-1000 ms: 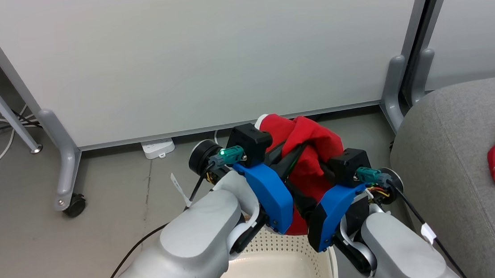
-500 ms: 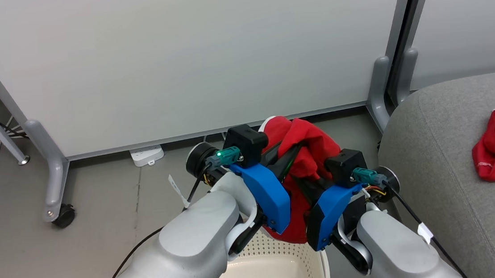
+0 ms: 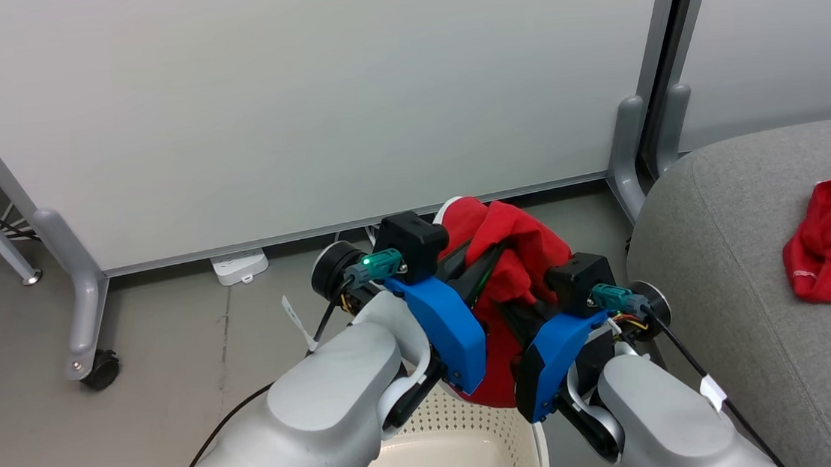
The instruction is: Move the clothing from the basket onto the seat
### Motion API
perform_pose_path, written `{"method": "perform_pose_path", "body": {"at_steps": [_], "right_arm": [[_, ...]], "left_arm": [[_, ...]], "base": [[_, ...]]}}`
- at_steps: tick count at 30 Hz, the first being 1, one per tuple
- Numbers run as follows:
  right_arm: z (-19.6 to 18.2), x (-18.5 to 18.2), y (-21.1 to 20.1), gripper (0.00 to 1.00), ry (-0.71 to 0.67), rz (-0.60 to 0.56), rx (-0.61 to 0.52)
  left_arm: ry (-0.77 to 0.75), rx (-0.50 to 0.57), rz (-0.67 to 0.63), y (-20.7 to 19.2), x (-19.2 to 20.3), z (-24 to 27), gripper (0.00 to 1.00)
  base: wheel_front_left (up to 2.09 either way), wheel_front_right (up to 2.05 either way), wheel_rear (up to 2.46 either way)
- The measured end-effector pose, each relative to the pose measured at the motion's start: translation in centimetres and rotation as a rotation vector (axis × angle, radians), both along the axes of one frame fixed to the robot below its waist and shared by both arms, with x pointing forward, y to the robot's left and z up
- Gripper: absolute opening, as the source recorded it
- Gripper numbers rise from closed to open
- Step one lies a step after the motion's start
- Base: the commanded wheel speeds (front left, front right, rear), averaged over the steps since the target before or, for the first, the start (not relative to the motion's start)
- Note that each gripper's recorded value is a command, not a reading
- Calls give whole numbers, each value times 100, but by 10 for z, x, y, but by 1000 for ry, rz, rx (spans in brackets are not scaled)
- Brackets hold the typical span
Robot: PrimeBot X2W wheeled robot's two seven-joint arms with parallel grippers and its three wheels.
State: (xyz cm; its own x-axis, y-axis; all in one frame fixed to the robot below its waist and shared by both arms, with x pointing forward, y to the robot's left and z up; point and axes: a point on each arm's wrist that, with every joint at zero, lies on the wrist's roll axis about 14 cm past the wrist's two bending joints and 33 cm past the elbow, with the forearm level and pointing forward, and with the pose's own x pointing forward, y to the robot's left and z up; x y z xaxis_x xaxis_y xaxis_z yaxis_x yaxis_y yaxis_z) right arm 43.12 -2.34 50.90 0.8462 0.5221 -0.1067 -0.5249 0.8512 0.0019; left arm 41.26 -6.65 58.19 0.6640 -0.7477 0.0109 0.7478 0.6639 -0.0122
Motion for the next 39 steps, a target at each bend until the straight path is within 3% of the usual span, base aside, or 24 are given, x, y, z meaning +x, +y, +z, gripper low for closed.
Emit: {"method": "perform_pose_path", "body": {"at_steps": [9, 10, 11, 12, 18, 25, 39], "right_arm": [[-4, 0, -2, 0, 10, -4, -5], [-4, 0, -2, 0, 10, -4, -6], [-3, 0, -2, 0, 9, -4, -6], [-3, 0, -2, 0, 8, -4, -7], [-4, 0, -4, 0, 11, -9, -4], [-8, 2, -8, 0, 22, -22, -2], [-18, 13, -14, 0, 45, -59, 18]], "left_arm": [[3, -2, -3, -1, 1, -1, 0], [3, -2, -3, -1, 1, -1, 41], [2, -2, -5, -2, 0, -1, 90], [1, 0, -6, -2, 0, -1, 100], [-8, -4, -7, -3, -1, 1, 100], [-24, -79, 37, 5, 1, 9, 100], [-7, -115, 302, 96, -17, -47, 100]], "base": [[0, 0, 0], [0, 0, 0], [0, 0, 0], [0, 0, 0], [0, 0, 0], [0, 0, 0], [0, 0, 0]]}}
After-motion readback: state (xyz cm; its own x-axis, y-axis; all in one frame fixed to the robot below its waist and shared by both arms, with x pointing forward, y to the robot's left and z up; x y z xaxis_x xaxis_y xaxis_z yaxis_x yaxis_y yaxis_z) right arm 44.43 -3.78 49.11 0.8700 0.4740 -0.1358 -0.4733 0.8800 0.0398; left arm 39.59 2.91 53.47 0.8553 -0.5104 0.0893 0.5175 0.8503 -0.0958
